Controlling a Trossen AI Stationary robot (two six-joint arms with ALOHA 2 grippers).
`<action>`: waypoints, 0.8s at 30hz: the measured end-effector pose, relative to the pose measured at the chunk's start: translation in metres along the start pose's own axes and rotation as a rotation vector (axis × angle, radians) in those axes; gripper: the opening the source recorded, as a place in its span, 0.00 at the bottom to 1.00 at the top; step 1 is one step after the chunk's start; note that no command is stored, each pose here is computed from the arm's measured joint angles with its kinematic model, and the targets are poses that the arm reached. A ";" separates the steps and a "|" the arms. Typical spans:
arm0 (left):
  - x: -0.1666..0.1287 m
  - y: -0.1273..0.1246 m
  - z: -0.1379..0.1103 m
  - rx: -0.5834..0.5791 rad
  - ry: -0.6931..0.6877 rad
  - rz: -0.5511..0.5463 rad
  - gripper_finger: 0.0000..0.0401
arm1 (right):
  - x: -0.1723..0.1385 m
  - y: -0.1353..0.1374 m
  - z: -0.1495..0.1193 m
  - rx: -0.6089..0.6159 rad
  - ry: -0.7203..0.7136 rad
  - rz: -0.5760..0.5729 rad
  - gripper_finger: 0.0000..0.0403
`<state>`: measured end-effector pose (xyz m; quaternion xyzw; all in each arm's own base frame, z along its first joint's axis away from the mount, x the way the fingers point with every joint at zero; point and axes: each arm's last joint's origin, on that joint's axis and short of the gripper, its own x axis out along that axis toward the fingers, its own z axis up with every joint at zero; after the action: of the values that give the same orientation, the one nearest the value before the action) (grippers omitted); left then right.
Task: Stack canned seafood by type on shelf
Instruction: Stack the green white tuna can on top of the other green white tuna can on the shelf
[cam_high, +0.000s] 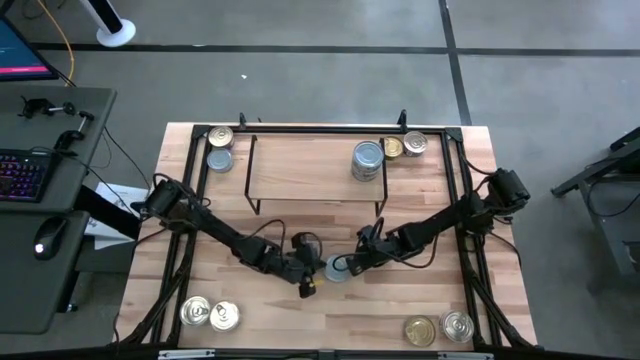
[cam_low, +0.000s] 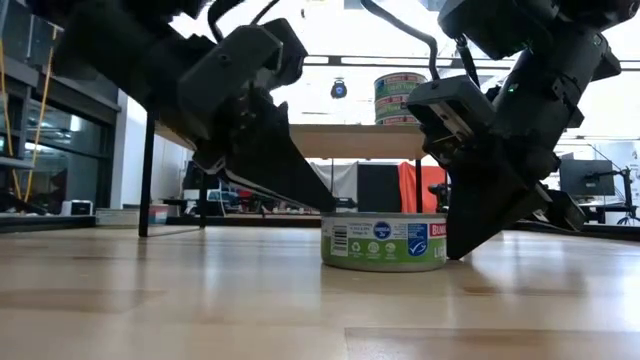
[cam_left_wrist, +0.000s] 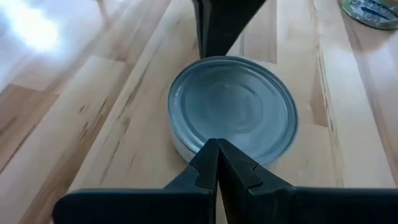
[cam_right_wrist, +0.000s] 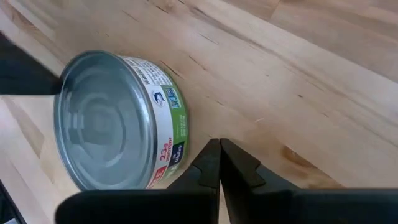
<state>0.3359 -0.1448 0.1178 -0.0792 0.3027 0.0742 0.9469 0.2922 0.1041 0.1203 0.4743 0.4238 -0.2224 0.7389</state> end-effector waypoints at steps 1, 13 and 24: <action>0.000 -0.002 -0.002 0.002 0.000 0.002 0.00 | 0.000 0.000 0.000 0.001 0.000 0.003 0.00; -0.001 -0.010 -0.012 -0.005 -0.037 0.084 0.00 | 0.000 0.010 0.001 0.053 0.005 0.109 0.00; -0.003 -0.011 -0.015 0.012 -0.027 0.099 0.00 | -0.010 0.039 0.005 0.008 0.030 0.136 0.00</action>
<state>0.3269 -0.1583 0.1089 -0.0576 0.2937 0.1202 0.9466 0.3167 0.1167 0.1498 0.5082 0.4008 -0.1660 0.7440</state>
